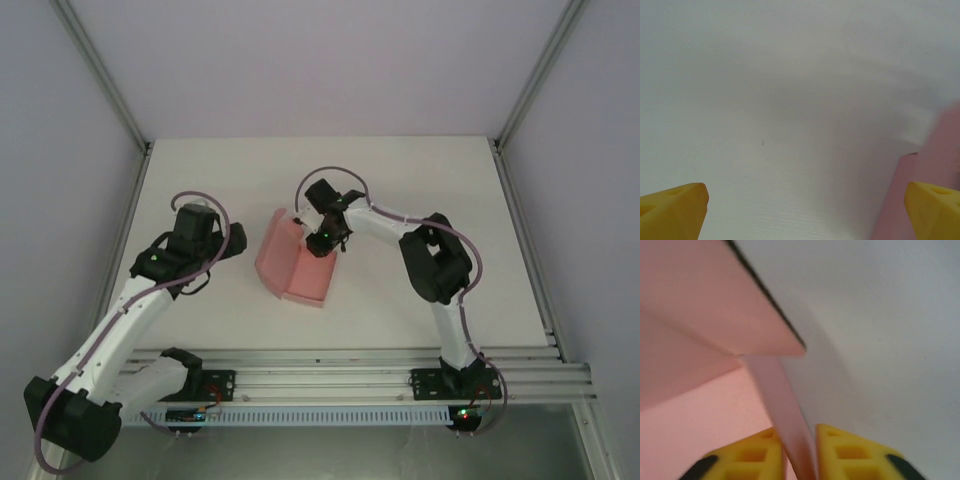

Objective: Assemble paper box

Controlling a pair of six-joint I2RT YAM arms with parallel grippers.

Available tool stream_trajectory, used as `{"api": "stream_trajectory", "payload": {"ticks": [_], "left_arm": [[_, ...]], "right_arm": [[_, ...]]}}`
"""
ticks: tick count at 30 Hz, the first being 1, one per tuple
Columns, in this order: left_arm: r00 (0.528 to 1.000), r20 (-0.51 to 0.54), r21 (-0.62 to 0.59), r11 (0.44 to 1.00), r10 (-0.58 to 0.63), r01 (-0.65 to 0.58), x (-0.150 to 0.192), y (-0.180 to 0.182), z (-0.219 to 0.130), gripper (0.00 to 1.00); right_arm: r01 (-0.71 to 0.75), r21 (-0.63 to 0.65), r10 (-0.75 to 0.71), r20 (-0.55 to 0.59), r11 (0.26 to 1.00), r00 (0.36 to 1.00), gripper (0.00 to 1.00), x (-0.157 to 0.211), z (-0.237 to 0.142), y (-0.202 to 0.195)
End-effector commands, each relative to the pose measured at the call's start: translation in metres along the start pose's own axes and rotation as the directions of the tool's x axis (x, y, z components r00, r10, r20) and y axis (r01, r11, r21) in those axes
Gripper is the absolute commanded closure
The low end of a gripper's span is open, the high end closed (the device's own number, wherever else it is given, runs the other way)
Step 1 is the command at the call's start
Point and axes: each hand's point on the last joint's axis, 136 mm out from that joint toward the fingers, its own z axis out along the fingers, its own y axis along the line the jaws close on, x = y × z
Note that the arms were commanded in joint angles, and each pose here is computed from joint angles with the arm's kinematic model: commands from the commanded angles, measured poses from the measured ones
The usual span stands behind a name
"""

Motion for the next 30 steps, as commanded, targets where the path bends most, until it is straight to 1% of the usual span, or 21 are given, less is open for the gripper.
{"api": "stream_trajectory", "payload": {"ticks": [1, 3, 4, 6, 7, 8, 11, 13, 14, 17, 18, 23, 26, 28, 30], "left_arm": [[1.0, 0.0, 0.031, 0.999, -0.014, 0.014, -0.003, -0.006, -0.001, 0.01], [1.0, 0.006, 0.047, 0.999, -0.01, 0.01, -0.006, -0.01, -0.001, 0.01], [1.0, 0.009, 0.063, 0.998, -0.006, 0.005, -0.008, -0.013, -0.002, 0.01], [1.0, 0.024, 0.12, 0.993, 0.008, -0.01, -0.015, -0.025, -0.007, 0.0], [0.999, 0.033, 0.14, 0.99, 0.01, -0.015, -0.019, -0.029, -0.009, 0.01], [0.999, 0.041, 0.155, 0.988, 0.008, -0.014, -0.022, -0.032, -0.011, 0.01], [0.999, 0.052, 0.176, 0.984, 0.007, -0.016, -0.026, -0.037, -0.014, 0.0], [0.998, 0.069, 0.195, 0.981, 0.003, -0.016, -0.031, -0.042, -0.013, 0.0], [0.998, 0.065, 0.204, 0.979, 0.006, -0.019, -0.031, -0.045, -0.012, 0.01], [0.999, 0.038, 0.223, 0.974, 0.027, -0.035, -0.027, -0.051, -0.005, 0.0], [0.999, 0.027, 0.235, 0.971, 0.042, -0.047, -0.025, -0.054, -0.002, 0.01], [0.994, -0.023, 0.272, 0.957, 0.11, -0.1, -0.015, -0.066, 0.014, 0.0], [0.985, -0.047, 0.295, 0.944, 0.166, -0.145, -0.01, -0.074, 0.025, 0.0], [0.977, -0.067, 0.318, 0.933, 0.201, -0.17, -0.006, -0.08, 0.031, 0.0], [0.969, -0.084, 0.339, 0.921, 0.232, -0.192, -0.005, -0.087, 0.037, 0.0]], "right_arm": [[-0.074, 0.108, 0.073, 0.012, 0.991, 0.997, 0.91, 0.001, -0.011, -0.013], [-0.142, 0.167, 0.138, 0.035, 0.976, 0.99, 0.96, 0.007, -0.02, -0.019], [-0.18, 0.199, 0.17, 0.066, 0.963, 0.983, 0.98, 0.007, -0.024, -0.024], [-0.305, 0.284, 0.284, 0.111, 0.909, 0.952, 1.0, 0.019, -0.037, -0.034], [-0.389, 0.316, 0.368, 0.128, 0.865, 0.921, 1.0, 0.029, -0.043, -0.037], [-0.49, 0.346, 0.47, 0.147, 0.8, 0.87, 1.0, 0.042, -0.049, -0.038], [-0.679, 0.408, 0.652, 0.228, 0.61, 0.723, 1.0, 0.077, -0.06, -0.042], [-0.754, 0.384, 0.721, 0.26, 0.532, 0.642, 1.0, 0.092, -0.058, -0.036], [-0.78, 0.365, 0.739, 0.282, 0.508, 0.612, 1.0, 0.095, -0.057, -0.034], [-0.807, 0.292, 0.757, 0.288, 0.513, 0.586, 1.0, 0.099, -0.045, -0.017], [-0.806, 0.283, 0.759, 0.281, 0.52, 0.588, 1.0, 0.1, -0.043, -0.012], [-0.763, 0.289, 0.723, 0.25, 0.579, 0.644, 1.0, 0.101, -0.038, -0.003], [-0.733, 0.278, 0.686, 0.26, 0.621, 0.68, 0.99, 0.095, -0.039, -0.003], [-0.728, 0.277, 0.682, 0.257, 0.627, 0.685, 0.98, 0.094, -0.04, -0.003], [-0.728, 0.276, 0.681, 0.259, 0.628, 0.685, 0.94, 0.094, -0.042, -0.003]]}}
